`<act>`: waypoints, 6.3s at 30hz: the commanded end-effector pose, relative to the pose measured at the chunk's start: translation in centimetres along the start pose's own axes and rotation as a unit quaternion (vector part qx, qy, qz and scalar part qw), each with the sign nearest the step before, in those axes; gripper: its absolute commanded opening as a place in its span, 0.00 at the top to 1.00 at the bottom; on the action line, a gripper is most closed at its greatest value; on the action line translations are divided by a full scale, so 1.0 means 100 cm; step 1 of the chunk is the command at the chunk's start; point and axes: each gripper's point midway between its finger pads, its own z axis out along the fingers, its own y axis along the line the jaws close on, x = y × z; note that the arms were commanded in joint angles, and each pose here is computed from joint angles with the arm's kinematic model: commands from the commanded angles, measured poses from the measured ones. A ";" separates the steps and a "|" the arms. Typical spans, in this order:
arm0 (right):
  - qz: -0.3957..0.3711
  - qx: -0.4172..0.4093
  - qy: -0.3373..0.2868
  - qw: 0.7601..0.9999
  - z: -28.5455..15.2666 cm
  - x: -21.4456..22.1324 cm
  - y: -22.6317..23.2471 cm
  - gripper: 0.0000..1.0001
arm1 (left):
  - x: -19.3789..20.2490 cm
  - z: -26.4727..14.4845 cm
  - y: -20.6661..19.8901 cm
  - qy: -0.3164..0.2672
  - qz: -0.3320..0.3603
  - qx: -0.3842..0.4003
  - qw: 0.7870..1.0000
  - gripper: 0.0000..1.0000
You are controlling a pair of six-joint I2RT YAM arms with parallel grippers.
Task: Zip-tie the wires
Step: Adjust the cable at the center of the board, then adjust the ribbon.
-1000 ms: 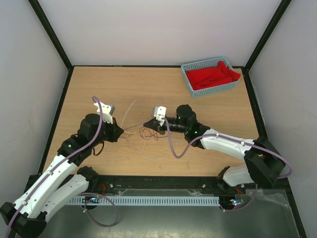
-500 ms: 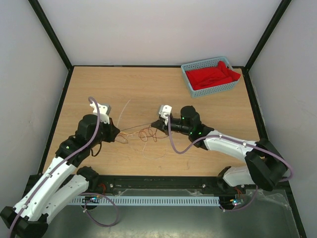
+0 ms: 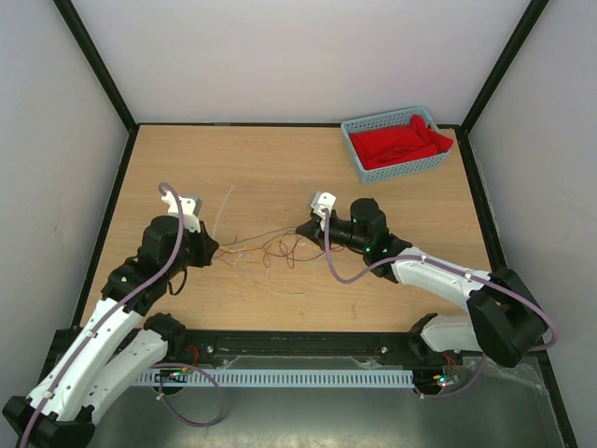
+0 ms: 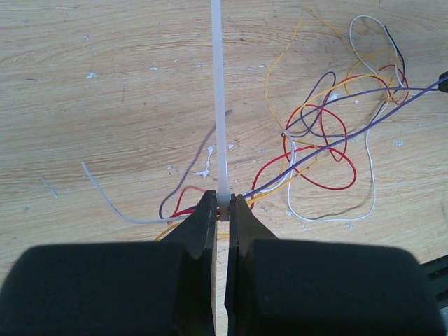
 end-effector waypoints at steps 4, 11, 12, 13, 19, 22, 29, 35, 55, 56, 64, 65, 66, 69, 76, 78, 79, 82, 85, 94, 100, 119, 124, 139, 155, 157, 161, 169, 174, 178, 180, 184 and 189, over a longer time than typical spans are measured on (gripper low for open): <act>0.003 -0.058 -0.020 0.998 0.000 -0.011 0.018 0.87 | -0.010 -0.005 0.001 -0.012 -0.002 -0.006 1.000 1.00; 0.018 -0.055 -0.066 0.996 -0.011 -0.036 0.023 0.48 | -0.017 -0.006 0.007 -0.027 -0.055 -0.034 0.998 1.00; 0.025 -0.056 -0.080 0.995 -0.014 -0.042 0.026 0.46 | -0.019 -0.005 0.009 -0.032 -0.072 -0.043 0.996 1.00; 0.034 -0.052 -0.092 0.994 -0.017 -0.045 0.028 0.45 | -0.021 -0.006 0.011 -0.037 -0.086 -0.053 0.994 1.00; 0.035 0.004 -0.179 0.983 -0.025 -0.056 0.045 0.41 | -0.037 -0.006 0.015 -0.060 -0.156 -0.081 0.983 1.00; 0.047 0.009 -0.197 0.979 -0.022 -0.051 0.055 0.40 | -0.042 -0.004 0.009 -0.055 -0.172 -0.075 0.981 1.00; 0.066 -0.056 -0.211 0.974 -0.003 -0.044 0.094 0.42 | -0.043 -0.002 0.003 -0.051 -0.208 -0.067 0.975 1.00; 0.119 -0.047 -0.270 0.954 0.003 -0.051 0.118 0.44 | -0.045 -0.002 -0.001 -0.061 -0.301 -0.065 0.950 1.00; 0.060 -0.057 -0.308 0.948 0.084 -0.055 0.165 0.45 | -0.056 -0.015 -0.036 -0.059 -0.489 0.025 0.870 1.00; 0.059 -0.056 -0.312 0.947 0.087 -0.057 0.166 0.45 | -0.056 -0.014 -0.036 -0.059 -0.492 0.027 0.868 1.00; 0.064 -0.019 -0.328 0.942 0.110 -0.066 0.154 0.39 | -0.058 -0.012 -0.041 -0.058 -0.502 0.040 0.862 1.00; 0.067 -0.010 -0.329 0.942 0.112 -0.067 0.151 0.38 | -0.058 -0.011 -0.041 -0.060 -0.505 0.042 0.860 1.00; 0.070 -0.001 -0.330 0.942 0.113 -0.067 0.147 0.38 | -0.058 -0.011 -0.041 -0.062 -0.507 0.043 0.859 1.00; 0.079 0.027 -0.332 0.939 0.116 -0.068 0.137 0.36 | -0.060 -0.010 -0.042 -0.069 -0.511 0.052 0.855 1.00; 0.087 0.068 -0.342 0.933 0.116 -0.076 0.121 0.34 | -0.059 -0.006 -0.040 -0.078 -0.523 0.056 0.847 1.00; 0.086 0.061 -0.347 0.932 0.116 -0.081 0.124 0.34 | -0.057 -0.003 -0.039 -0.077 -0.523 0.052 0.847 1.00; 0.085 0.056 -0.348 0.932 0.116 -0.082 0.126 0.34 | -0.056 -0.002 -0.039 -0.076 -0.522 0.051 0.848 1.00; 0.087 0.067 -0.353 0.929 0.115 -0.087 0.122 0.33 | -0.055 -0.001 -0.039 -0.073 -0.520 0.050 0.849 1.00; 0.087 0.068 -0.359 0.927 0.114 -0.092 0.120 0.32 | -0.054 0.000 -0.039 -0.074 -0.520 0.047 0.850 1.00; 0.097 0.048 -0.376 0.920 0.110 -0.107 0.125 0.32 | -0.050 0.002 -0.036 -0.075 -0.520 0.041 0.850 1.00; 0.105 0.053 -0.387 0.915 0.108 -0.117 0.123 0.36 | -0.048 0.002 -0.036 -0.075 -0.521 0.041 0.849 1.00; 0.111 0.054 -0.372 0.920 0.112 -0.103 0.124 0.92 | -0.052 0.000 -0.032 -0.094 -0.512 0.034 0.853 1.00; 0.105 0.032 -0.354 0.929 0.107 -0.089 0.133 1.00 | -0.064 -0.004 -0.033 -0.104 -0.487 0.032 0.867 1.00; 0.105 0.014 -0.323 0.941 0.099 -0.064 0.141 1.00 | -0.072 -0.004 -0.036 -0.103 -0.449 0.031 0.887 1.00; 0.118 -0.049 -0.234 0.964 -0.003 -0.020 0.154 0.37 | -0.059 -0.004 -0.061 -0.033 -0.069 0.106 0.991 1.00; 0.126 -0.045 -0.206 0.969 -0.013 -0.015 0.151 0.36 | -0.052 -0.002 -0.061 -0.023 -0.042 0.114 0.992 1.00; 0.114 0.014 -0.139 0.984 -0.016 -0.034 0.125 0.33 | -0.042 -0.001 -0.070 -0.007 0.012 0.143 0.990 1.00; 0.228 0.103 -0.127 0.960 -0.031 -0.089 0.055 0.26 | -0.020 -0.002 -0.094 0.002 0.142 0.179 0.974 1.00; 0.301 0.127 -0.146 0.934 -0.022 -0.121 0.043 0.20 | -0.013 0.001 -0.104 -0.001 0.187 0.176 0.966 1.00; 0.335 0.141 -0.152 0.919 -0.018 -0.126 0.038 0.19 | -0.017 0.002 -0.110 -0.024 0.191 0.183 0.964 1.00; 0.350 0.146 -0.149 0.913 -0.017 -0.121 0.037 0.18 | -0.019 0.002 -0.111 -0.032 0.189 0.182 0.964 1.00; 0.371 0.147 -0.137 0.907 -0.011 -0.110 0.039 0.18 | -0.025 -0.002 -0.115 -0.053 0.185 0.189 0.963 1.00; 0.389 0.122 -0.128 0.904 0.004 -0.107 0.048 0.20 | -0.029 -0.005 -0.122 -0.069 0.184 0.205 0.959 1.00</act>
